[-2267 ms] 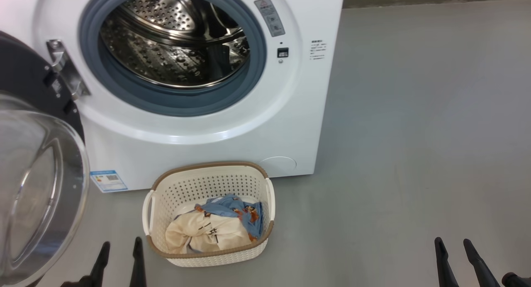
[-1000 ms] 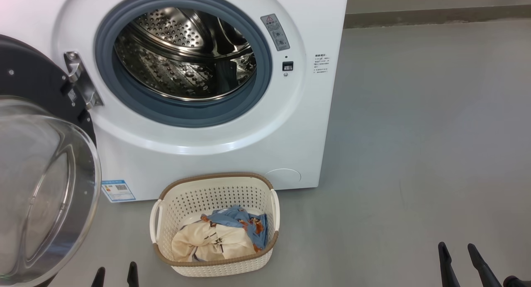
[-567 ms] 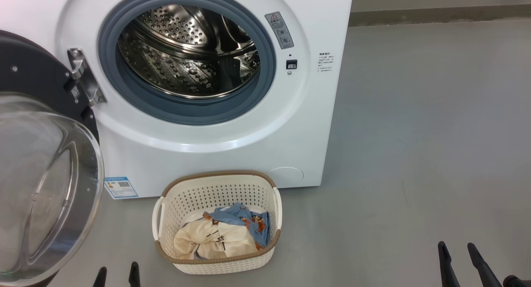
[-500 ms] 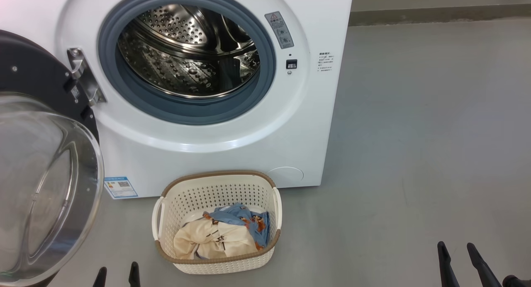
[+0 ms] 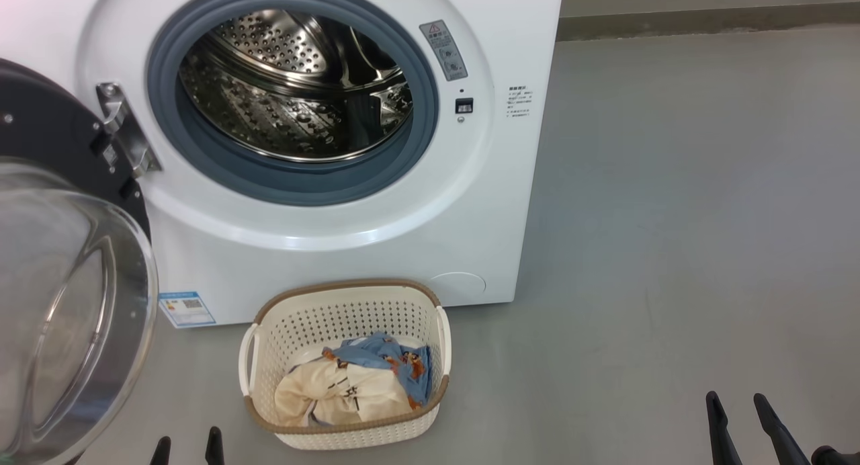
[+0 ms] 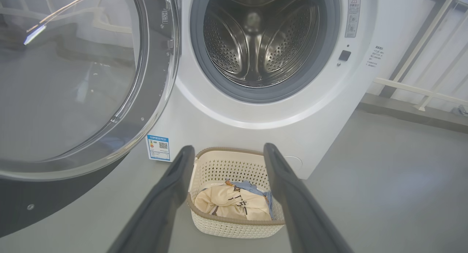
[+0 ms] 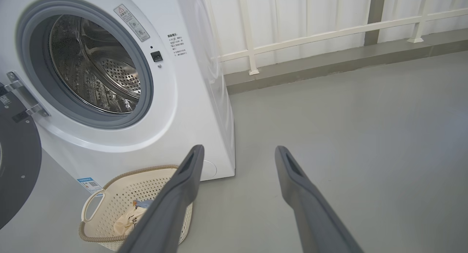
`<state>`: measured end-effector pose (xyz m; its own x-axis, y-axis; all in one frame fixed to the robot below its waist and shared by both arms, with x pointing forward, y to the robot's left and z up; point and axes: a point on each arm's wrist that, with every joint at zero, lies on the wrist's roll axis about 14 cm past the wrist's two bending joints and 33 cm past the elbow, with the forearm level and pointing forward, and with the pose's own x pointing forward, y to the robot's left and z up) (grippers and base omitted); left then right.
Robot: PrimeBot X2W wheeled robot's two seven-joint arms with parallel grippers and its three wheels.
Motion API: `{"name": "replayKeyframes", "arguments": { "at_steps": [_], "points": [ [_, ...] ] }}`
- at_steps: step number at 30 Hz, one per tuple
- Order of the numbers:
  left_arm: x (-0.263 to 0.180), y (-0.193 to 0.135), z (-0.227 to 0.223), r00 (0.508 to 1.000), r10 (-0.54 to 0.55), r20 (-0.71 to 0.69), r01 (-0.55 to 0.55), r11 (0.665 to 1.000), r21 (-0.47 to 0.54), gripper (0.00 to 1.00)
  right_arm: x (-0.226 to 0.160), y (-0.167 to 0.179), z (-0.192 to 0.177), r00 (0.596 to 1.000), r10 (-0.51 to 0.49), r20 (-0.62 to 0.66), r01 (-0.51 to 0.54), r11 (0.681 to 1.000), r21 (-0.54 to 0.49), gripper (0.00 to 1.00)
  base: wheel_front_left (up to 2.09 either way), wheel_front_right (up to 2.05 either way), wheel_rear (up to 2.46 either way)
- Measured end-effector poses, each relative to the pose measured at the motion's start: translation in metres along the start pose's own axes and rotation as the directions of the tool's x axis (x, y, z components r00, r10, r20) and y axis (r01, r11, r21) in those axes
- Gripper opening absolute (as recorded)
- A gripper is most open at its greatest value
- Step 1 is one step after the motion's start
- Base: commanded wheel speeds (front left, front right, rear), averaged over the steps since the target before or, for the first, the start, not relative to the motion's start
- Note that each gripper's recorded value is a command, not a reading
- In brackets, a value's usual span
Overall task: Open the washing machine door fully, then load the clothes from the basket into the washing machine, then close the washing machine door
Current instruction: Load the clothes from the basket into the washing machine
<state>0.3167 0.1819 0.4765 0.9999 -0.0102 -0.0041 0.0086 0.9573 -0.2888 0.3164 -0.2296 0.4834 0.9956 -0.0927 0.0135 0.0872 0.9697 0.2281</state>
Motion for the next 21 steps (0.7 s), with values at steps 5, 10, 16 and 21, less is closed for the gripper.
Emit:
{"name": "replayKeyframes", "arguments": {
  "at_steps": [5, 10, 16, 21],
  "points": [
    [0.0007, -0.0001, -0.0020, 1.000, 0.000, -0.007, 0.000, 1.000, 0.000, 1.00, -0.0002, -0.0010, -0.0011, 1.000, -0.004, -0.004, 0.004, 1.000, 0.000, 1.00, 1.28, -1.28, 0.00],
    [0.0008, 0.0015, -0.0024, 1.000, 0.005, -0.009, -0.005, 1.000, 0.001, 1.00, 0.0001, -0.0011, -0.0017, 1.000, -0.004, -0.006, 0.004, 1.000, 0.000, 1.00, 1.19, -1.19, 0.00],
    [0.0006, 0.0040, -0.0023, 1.000, 0.018, -0.008, -0.018, 1.000, 0.005, 1.00, 0.0005, -0.0006, -0.0021, 1.000, -0.003, -0.007, 0.002, 1.000, 0.000, 1.00, 0.51, -0.51, 0.00],
    [0.0006, 0.0051, -0.0030, 1.000, 0.024, -0.011, -0.024, 1.000, 0.006, 1.00, 0.0010, -0.0004, -0.0031, 1.000, -0.002, -0.011, 0.002, 1.000, -0.001, 1.00, 0.01, -0.01, 0.00]
  ]
}}
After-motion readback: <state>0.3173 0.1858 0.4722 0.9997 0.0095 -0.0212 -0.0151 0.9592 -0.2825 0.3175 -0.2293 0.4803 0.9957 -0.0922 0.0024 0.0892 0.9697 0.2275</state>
